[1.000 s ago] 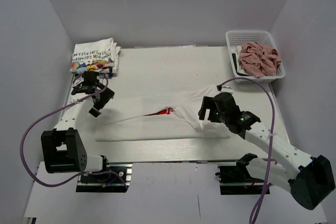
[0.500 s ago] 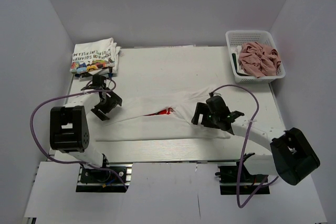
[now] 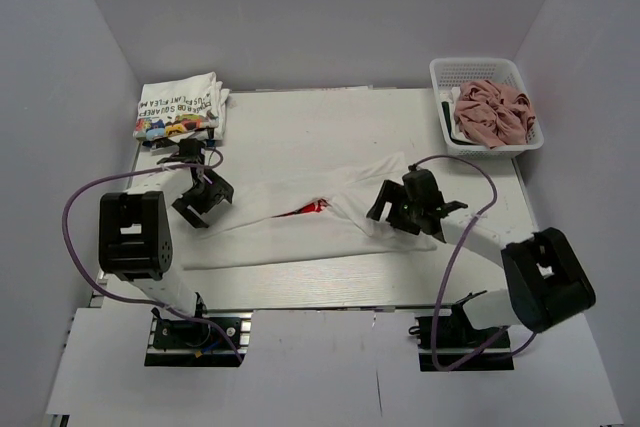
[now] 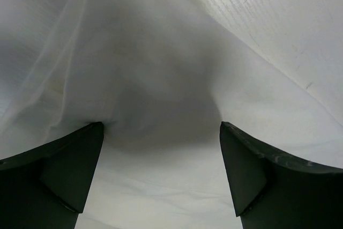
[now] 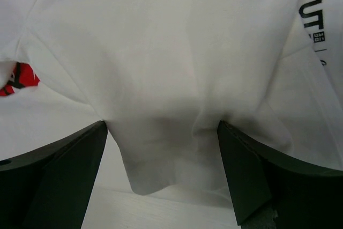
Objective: Fold and stack the t-shirts
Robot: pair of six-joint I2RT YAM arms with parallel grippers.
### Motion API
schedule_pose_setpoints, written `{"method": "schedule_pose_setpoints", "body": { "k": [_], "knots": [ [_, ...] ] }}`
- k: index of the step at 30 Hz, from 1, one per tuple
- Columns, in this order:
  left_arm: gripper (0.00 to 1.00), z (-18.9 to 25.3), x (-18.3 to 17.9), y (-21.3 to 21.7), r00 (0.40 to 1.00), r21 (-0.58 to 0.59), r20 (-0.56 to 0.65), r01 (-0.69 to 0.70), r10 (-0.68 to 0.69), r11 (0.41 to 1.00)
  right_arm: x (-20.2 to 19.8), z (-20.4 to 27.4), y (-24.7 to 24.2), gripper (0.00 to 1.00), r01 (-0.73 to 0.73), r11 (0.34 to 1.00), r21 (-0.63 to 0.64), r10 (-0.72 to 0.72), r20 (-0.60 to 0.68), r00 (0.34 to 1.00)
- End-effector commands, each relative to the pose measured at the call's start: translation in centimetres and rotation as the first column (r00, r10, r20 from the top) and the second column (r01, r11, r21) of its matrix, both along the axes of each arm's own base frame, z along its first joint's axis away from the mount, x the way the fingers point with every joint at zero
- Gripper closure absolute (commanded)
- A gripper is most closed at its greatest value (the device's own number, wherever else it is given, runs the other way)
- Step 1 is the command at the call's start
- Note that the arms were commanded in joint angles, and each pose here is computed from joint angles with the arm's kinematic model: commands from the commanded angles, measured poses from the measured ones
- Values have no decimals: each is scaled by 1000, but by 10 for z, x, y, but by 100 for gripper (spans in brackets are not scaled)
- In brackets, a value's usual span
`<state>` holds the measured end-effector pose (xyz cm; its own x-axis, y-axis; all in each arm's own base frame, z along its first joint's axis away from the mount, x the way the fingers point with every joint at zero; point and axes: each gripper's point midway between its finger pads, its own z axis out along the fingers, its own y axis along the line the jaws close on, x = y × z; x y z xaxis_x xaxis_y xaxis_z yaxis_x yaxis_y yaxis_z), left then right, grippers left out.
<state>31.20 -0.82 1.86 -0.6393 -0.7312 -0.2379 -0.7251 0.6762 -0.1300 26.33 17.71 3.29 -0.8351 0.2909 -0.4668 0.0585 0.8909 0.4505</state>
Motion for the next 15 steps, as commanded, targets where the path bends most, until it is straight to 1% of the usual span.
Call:
{"method": "schedule_pose_setpoints", "body": {
  "k": [1, 3, 4, 5, 6, 7, 8, 9, 10, 11, 12, 13, 14, 15],
  "knots": [
    [0, -28, -25, 13, 992, 69, -122, -23, 31, 997, 1, -35, -24, 9, 56, 996, -75, -67, -153, 986],
    [0, -24, -26, 13, 993, 69, -116, -23, 31, 997, 21, -37, -35, 9, 133, 989, -68, -142, -164, 976],
    [0, -22, -35, 10, 990, 69, -139, -12, 22, 998, 31, -39, -35, 9, 145, 987, -70, -155, -168, 973],
    [0, -22, -39, 10, 988, 83, -152, -4, 16, 997, 51, -32, -39, 9, 174, 981, -86, -185, -129, 974],
    [0, -25, -50, 10, 984, 82, -175, -18, 32, 997, 60, -38, -49, 9, 190, 975, -117, -205, -132, 970],
    [0, -25, -55, 3, 982, 67, -186, -15, 27, 998, 75, -38, -50, 9, 197, 971, -138, -215, -129, 968],
    [0, -29, -64, -3, 978, 58, -210, -6, 18, 998, 104, -21, -47, 9, 205, 969, -134, -217, -77, 973],
    [0, -33, -80, -10, 969, 35, -245, -1, 9, 999, 105, -46, -55, 9, 172, 963, -206, -203, -139, 969],
    [0, -36, -88, -18, 964, 24, -264, 25, -18, 999, 130, -35, -49, 9, 171, 963, -207, -195, -105, 975],
    [0, -40, -107, -22, 947, 16, -318, 42, -34, 999, 158, -17, -41, 9, 166, 967, -193, -179, -55, 982],
    [0, -41, -115, -30, 938, -17, -341, 54, -57, 998, 192, -23, -29, 9, 150, 971, -186, -160, -39, 986],
    [0, -41, -123, -39, 928, -33, -361, 84, -90, 996, 203, -26, -29, 9, 148, 971, -186, -157, -34, 987],
    [0, -38, -134, -46, 909, -66, -397, 106, -124, 992, 231, -8, -20, 9, 149, 976, -161, -148, 18, 989],
    [0, -35, -140, -48, 901, -66, -413, 121, -137, 991, 252, -25, -21, 9, 172, 966, -192, -173, 15, 985]
  ]
}}
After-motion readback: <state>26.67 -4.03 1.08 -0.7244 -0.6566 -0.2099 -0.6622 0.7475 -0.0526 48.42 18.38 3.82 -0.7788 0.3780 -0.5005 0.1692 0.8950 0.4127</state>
